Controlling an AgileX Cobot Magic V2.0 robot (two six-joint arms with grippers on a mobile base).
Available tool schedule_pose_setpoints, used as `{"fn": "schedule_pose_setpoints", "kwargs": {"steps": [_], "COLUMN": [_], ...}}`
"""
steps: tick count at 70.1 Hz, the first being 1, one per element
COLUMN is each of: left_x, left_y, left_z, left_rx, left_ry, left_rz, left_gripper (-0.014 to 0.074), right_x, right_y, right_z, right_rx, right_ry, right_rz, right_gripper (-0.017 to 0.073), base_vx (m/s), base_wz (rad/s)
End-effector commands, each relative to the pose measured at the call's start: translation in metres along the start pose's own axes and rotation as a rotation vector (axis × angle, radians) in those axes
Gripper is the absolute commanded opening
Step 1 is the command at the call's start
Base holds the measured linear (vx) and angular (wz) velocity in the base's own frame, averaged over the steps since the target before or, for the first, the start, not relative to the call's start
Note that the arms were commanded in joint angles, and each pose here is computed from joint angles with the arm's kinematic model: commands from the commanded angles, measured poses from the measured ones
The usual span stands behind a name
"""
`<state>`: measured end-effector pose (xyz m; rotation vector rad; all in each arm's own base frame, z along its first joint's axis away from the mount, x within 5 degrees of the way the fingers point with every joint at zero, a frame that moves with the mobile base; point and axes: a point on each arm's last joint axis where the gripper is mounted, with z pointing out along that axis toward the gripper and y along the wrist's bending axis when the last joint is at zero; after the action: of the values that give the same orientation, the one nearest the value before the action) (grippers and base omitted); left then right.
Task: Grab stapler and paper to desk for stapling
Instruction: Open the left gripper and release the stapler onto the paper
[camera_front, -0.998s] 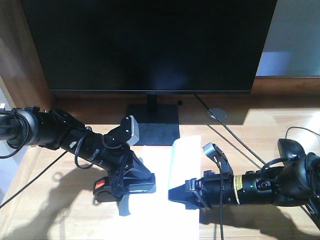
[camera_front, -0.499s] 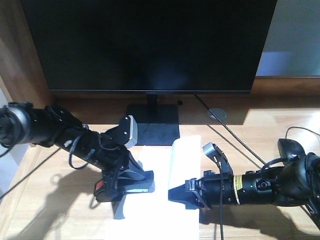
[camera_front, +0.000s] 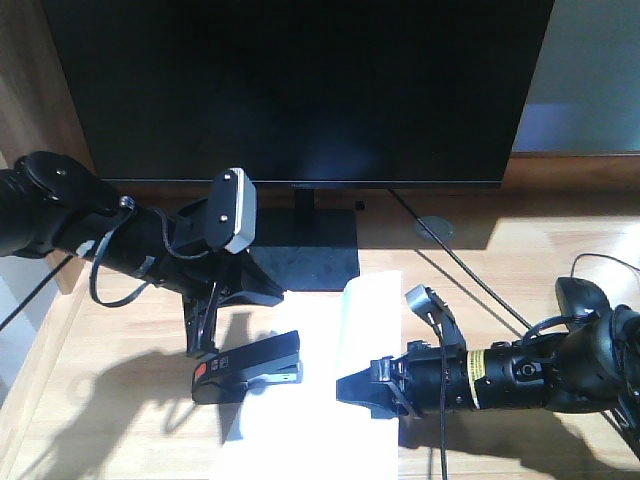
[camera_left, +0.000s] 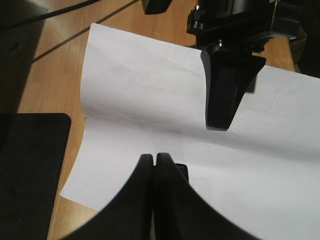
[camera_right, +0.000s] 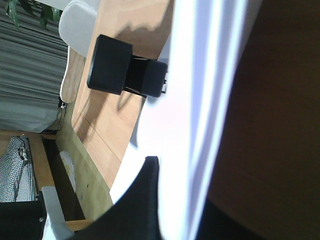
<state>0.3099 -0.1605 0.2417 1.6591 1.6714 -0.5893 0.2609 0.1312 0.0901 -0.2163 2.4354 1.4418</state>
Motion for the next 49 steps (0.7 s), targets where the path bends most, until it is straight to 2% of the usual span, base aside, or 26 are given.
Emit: {"fn": "schedule_pose_setpoints", "kwargs": {"steps": [1, 6, 11, 14, 28, 33, 39, 49], "left_x": [-0.0204, -0.0205, -0.0207, -0.0207, -0.0210, -0.0211, -0.0212, -0.0222], "left_y": [-0.0009, -0.0014, -0.0018, -0.0020, -0.0033, -0.0036, -0.0038, -0.0045], "left_z": [-0.0173, -0.0173, -0.0173, -0.0173, -0.0173, -0.0173, -0.0173, -0.0185], "left_rx": [-0.045, -0.039, -0.034, -0.032, -0.018, -0.014, -0.012, -0.011], "left_ry": [-0.065, -0.065, -0.068, -0.068, -0.072, -0.073, -0.073, -0.074], "left_rz": [-0.009, -0.013, -0.014, -0.013, -0.030, -0.040, -0.040, -0.035], "left_gripper": [-0.0006, -0.0006, -0.0006, -0.0006, -0.0006, -0.0006, -0.0006, -0.0006], "right_x": [-0.0095, -0.0096, -0.0098, -0.0099, -0.0106, -0.0106, -0.0105, -0.0106], "right_y": [0.0166, 0.0184, 0.0203, 0.0205, 0.0179, 0.0155, 0.0135, 0.0127], "right_z": [-0.0043, -0.0044, -0.0049, -0.0050, -0.0047, -0.0045, -0.0044, -0.0044], "right_rx": [-0.086, -0.107, -0.121, -0.121, -0.093, -0.066, -0.043, -0.035], "right_ry": [-0.036, -0.037, -0.040, -0.041, -0.047, -0.046, -0.044, -0.044], "right_rz": [-0.054, -0.056, -0.071, -0.084, -0.074, -0.073, -0.073, -0.073], "right_gripper": [0.0033, 0.0077, 0.0159, 0.0220, 0.0572, 0.0647, 0.0670, 0.0633], "base_vx": [0.00, 0.00, 0.00, 0.00, 0.00, 0.00, 0.00, 0.00], "base_wz": [0.00, 0.00, 0.00, 0.00, 0.00, 0.00, 0.00, 0.00]}}
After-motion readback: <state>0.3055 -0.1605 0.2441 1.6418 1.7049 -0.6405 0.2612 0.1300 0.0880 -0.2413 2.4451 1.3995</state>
